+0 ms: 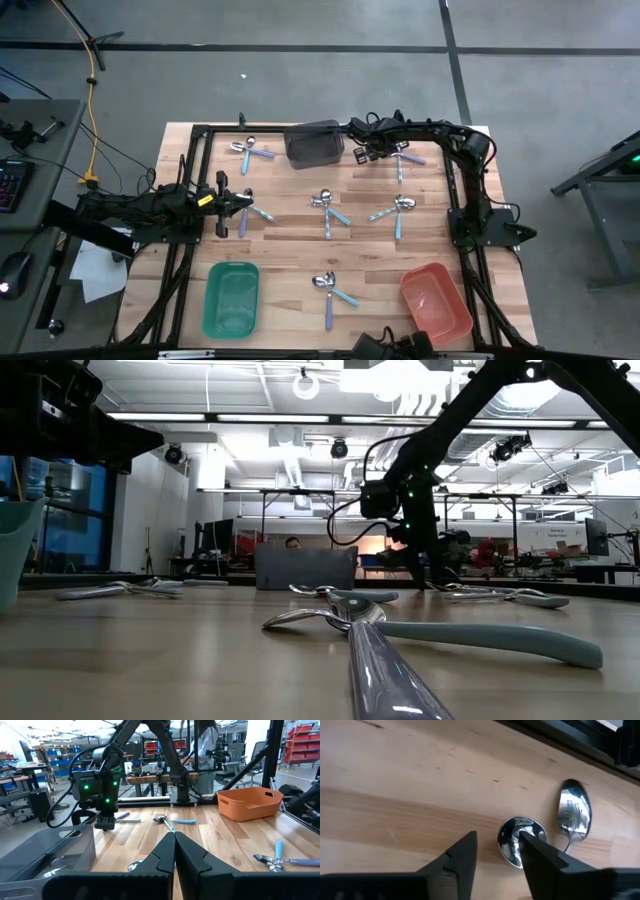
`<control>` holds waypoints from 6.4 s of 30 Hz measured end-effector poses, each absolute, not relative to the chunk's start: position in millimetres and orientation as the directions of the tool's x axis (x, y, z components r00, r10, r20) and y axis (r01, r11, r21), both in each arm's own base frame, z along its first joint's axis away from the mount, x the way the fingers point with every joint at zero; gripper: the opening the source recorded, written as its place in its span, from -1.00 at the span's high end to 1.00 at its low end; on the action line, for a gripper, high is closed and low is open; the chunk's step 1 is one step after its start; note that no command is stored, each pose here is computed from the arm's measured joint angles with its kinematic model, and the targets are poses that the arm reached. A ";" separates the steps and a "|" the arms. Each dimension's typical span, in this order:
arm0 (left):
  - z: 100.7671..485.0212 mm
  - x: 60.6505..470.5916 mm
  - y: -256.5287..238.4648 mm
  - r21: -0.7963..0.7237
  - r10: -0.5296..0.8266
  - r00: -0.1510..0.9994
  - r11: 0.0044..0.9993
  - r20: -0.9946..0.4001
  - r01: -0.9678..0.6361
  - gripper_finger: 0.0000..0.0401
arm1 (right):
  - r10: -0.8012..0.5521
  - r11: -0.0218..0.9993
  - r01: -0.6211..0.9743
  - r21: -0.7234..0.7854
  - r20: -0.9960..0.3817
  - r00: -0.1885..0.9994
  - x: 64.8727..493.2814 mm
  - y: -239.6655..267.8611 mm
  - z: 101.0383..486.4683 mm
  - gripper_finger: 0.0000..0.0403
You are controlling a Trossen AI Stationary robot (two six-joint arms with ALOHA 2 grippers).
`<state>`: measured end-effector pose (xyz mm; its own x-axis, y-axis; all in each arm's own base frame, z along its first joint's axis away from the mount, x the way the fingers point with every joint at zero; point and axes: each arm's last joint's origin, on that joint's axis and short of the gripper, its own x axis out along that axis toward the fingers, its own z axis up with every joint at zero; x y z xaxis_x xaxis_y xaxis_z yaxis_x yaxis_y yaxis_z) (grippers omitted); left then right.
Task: Sort silverware by color (type)
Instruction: Put the purple spoon into the orange bin, then adjust the black bin
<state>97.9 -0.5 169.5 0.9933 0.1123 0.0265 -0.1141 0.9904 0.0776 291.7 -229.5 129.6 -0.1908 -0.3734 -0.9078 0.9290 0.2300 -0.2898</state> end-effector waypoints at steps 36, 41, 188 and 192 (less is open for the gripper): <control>169.5 97.9 -0.5 0.078 0.113 0.993 0.990 0.027 -0.114 0.98 | -0.363 0.463 0.803 -0.376 -0.907 -0.215 344.4 -182.9 222.2 1.00; 169.5 97.9 -0.5 0.078 0.112 0.993 0.990 0.027 -0.114 0.98 | -0.347 0.522 0.773 -0.360 -0.918 -0.194 353.4 -163.4 257.7 1.00; 157.7 114.9 0.4 0.031 0.170 0.978 0.985 -0.120 -0.168 0.98 | -0.291 0.901 0.433 0.006 -0.733 0.615 335.7 -162.9 273.0 1.00; 157.3 115.1 0.3 0.029 0.170 0.978 0.985 -0.124 -0.168 0.98 | -0.311 0.905 0.420 -0.063 -0.771 0.555 352.2 -197.3 263.6 1.00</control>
<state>115.1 0.3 157.3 0.9775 0.1705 -0.1241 -0.1681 0.9853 0.0292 352.2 -197.3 263.6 0.5552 -0.3110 -0.7714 0.4199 0.9054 -0.0628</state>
